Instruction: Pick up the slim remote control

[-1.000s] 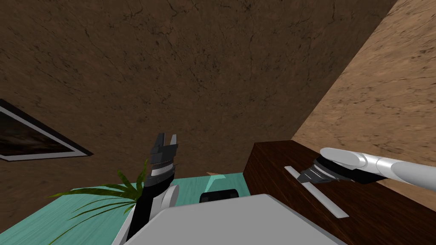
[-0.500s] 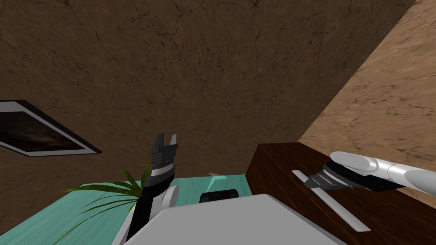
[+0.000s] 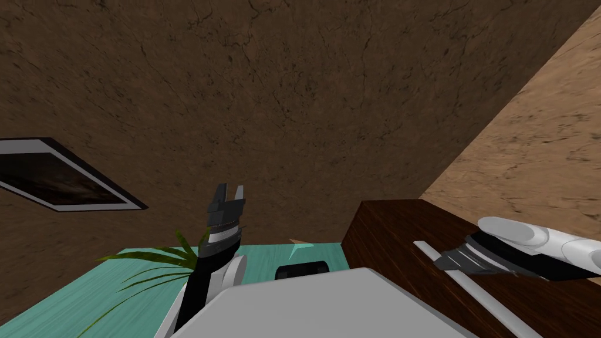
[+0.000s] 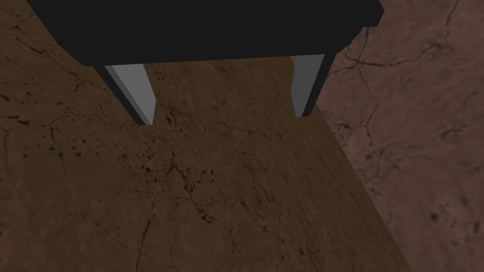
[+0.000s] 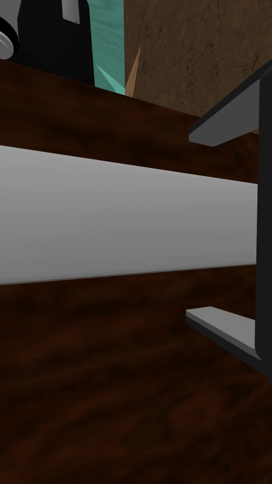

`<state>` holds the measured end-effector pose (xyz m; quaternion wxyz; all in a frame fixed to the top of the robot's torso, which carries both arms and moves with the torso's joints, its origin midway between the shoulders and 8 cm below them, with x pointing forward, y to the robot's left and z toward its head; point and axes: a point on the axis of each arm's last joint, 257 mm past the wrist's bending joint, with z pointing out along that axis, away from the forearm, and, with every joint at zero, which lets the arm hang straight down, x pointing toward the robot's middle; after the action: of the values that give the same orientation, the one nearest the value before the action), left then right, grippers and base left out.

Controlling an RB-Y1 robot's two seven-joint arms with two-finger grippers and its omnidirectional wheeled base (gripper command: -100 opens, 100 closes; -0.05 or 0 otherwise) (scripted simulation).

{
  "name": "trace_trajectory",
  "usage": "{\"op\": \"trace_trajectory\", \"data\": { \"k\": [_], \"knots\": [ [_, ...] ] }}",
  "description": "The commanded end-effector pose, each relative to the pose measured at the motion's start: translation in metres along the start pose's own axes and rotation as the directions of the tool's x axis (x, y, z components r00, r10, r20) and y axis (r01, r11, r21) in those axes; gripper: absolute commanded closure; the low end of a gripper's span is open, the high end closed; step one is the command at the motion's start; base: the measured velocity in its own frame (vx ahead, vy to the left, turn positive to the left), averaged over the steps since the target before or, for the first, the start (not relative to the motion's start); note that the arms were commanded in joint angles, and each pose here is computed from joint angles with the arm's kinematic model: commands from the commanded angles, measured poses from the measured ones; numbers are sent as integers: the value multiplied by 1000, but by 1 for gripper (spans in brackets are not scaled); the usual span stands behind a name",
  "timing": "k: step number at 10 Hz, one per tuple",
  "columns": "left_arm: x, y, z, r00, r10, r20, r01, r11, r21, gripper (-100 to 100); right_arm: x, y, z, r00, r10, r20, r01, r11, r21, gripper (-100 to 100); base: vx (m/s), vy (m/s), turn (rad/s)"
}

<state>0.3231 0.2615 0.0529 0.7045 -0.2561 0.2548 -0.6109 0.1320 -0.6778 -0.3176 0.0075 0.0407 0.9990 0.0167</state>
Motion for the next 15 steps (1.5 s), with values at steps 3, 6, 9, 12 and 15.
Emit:
{"op": "trace_trajectory", "data": {
  "k": [3,6,9,12,15],
  "knots": [
    [0,0,0,1000,0,0,0,1000,0,0,25,-16,1,1000,24,3,-24,1000,-5,-100,31,41,53],
    [0,0,0,1000,0,0,0,1000,0,0,42,-26,3,999,31,8,-31,999,-8,-100,30,39,32],
    [0,0,0,1000,0,0,0,1000,0,0,61,-38,3,999,47,14,-47,999,-3,-100,31,35,47],
    [0,0,0,1000,0,0,0,1000,0,0,70,-52,-4,999,32,12,-33,999,29,-100,21,26,16],
    [0,0,0,1000,0,0,0,1000,0,0,86,-56,-1,999,46,16,-47,999,24,-100,27,32,50]
  ]
}}
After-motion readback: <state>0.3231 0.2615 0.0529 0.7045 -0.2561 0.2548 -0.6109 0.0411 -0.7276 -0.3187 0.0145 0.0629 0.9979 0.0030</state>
